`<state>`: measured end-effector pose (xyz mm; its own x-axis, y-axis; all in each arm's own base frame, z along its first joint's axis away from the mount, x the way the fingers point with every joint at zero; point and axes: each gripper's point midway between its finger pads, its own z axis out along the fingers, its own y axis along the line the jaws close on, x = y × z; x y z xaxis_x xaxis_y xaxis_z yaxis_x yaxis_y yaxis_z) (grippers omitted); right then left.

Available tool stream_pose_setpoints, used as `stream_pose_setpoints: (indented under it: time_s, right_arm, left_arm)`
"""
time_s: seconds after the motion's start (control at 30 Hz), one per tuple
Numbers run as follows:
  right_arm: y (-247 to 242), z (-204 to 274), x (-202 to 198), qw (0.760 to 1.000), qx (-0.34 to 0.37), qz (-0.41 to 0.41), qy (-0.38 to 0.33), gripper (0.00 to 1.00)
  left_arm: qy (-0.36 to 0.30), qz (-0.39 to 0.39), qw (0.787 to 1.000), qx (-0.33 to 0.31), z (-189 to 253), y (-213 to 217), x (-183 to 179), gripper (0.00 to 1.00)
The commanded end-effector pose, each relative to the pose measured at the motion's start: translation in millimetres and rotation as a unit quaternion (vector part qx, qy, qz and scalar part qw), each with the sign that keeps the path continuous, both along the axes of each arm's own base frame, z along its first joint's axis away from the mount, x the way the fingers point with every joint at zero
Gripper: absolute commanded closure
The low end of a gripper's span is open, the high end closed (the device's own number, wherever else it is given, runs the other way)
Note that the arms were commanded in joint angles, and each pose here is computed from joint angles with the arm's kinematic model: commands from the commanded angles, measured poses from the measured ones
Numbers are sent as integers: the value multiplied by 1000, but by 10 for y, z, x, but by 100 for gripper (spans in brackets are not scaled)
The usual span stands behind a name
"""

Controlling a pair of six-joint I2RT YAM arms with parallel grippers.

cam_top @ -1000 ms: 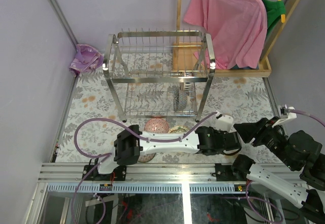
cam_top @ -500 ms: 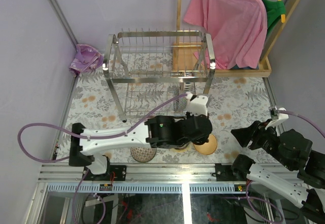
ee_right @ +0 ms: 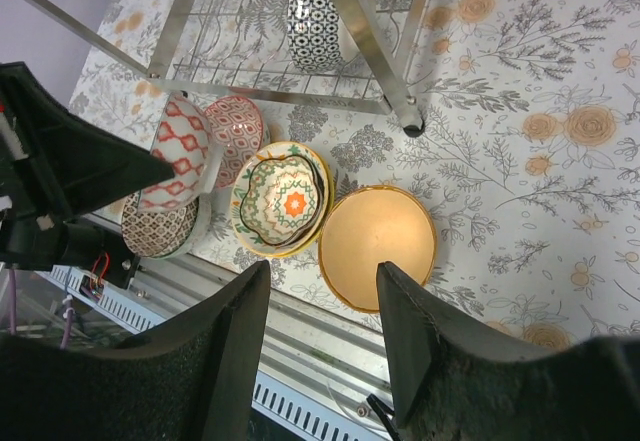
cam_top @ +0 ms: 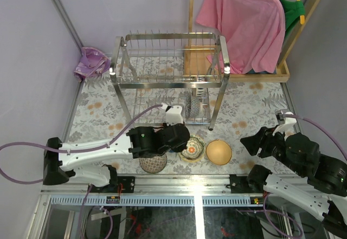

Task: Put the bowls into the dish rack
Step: Pick up the bowl from the center of the board, then place the bowl in the dish rack.

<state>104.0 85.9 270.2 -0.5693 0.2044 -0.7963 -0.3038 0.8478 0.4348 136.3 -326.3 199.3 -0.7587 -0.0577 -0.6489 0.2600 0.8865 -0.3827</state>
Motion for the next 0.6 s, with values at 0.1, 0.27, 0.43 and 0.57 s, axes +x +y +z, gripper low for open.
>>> stream_pose_setpoints:
  time_s: [0.1, 0.27, 0.43, 0.57]
  right_arm:
    - [170, -52, -9, 999, -10, 40, 5, 46]
    - [147, -82, -11, 999, -12, 35, 8, 46]
    - [136, -117, -9, 999, -15, 32, 10, 46]
    - [139, -142, -6, 999, -18, 32, 12, 46]
  left_arm:
    - [-37, 43, 993, -103, 151, 21, 436, 100]
    - [-22, 39, 986, -158, 115, 42, 692, 100]
    - [22, 27, 984, -173, -65, -29, 849, 100]
    - [47, 31, 983, -174, -173, -63, 953, 100]
